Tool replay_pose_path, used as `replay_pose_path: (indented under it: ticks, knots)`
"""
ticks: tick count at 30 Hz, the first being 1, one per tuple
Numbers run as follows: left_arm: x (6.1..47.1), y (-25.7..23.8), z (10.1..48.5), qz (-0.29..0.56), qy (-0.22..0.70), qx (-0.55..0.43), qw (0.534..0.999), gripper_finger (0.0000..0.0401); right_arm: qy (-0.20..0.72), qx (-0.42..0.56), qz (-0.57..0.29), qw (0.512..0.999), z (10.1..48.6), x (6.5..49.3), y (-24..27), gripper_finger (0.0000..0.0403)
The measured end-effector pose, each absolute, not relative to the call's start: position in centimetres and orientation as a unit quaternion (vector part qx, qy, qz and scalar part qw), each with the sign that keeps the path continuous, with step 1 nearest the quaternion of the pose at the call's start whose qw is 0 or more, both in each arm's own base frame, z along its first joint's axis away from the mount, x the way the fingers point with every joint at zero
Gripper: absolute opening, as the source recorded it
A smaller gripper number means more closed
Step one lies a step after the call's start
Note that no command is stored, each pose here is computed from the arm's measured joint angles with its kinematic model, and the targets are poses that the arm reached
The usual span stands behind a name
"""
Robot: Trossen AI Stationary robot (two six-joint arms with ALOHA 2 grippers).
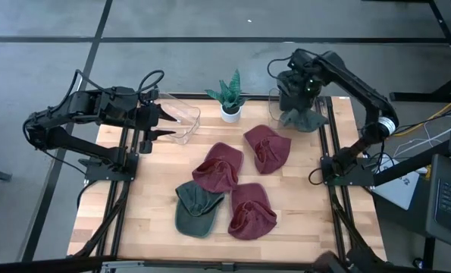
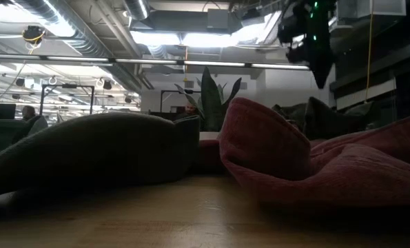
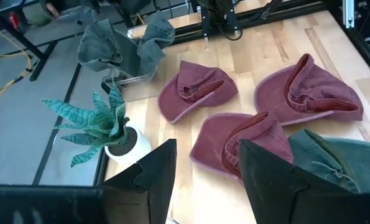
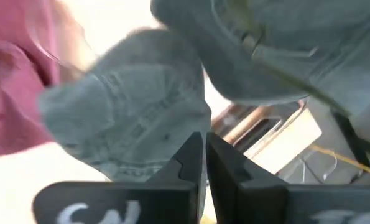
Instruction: Pick & Place hat
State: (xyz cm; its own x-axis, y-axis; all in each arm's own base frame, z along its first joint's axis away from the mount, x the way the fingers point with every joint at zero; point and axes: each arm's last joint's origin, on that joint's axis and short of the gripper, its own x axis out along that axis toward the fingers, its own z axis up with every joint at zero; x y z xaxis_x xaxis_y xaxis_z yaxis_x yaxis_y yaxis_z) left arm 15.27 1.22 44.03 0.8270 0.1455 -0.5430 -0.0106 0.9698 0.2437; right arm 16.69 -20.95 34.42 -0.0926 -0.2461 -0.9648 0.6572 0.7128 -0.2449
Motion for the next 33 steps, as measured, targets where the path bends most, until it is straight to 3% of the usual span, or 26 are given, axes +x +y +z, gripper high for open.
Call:
replay_pose_path:
  ticks: [8,13,20,23,25,28,33]
  knots:
    - [15.4,1.2,44.3,0.043,0.276,0.119,0.953,0.0169,0.488,0.071,-0.372,0.786,41.1,16.2,-14.6,0.0021]
    - [15.5,1.2,44.5,0.04,0.266,0.123,0.955,0.0169,0.395,0.039,-0.421,0.816,42.7,14.8,-9.8,0.0006]
    - [15.6,1.2,44.5,0.042,0.264,0.127,0.955,0.0169,0.405,0.008,-0.449,0.797,37.3,16.7,-5.9,0.001]
    - [15.6,1.2,44.5,0.043,0.264,0.125,0.956,0.017,0.431,0.06,-0.416,0.798,34.1,17.9,-5.0,0.0009]
    - [15.6,1.2,44.5,0.043,0.264,0.124,0.956,0.017,0.429,0.091,-0.374,0.817,33.4,18.8,-4.2,0.0008]
    - [15.6,1.2,44.5,0.043,0.264,0.124,0.956,0.0171,0.431,0.061,-0.34,0.834,33.1,20.0,-3.1,0.0005]
    - [15.5,1.3,44.5,0.049,0.264,0.125,0.955,0.0171,0.489,0.002,-0.34,0.803,32.8,18.9,-2.7,0.0008]
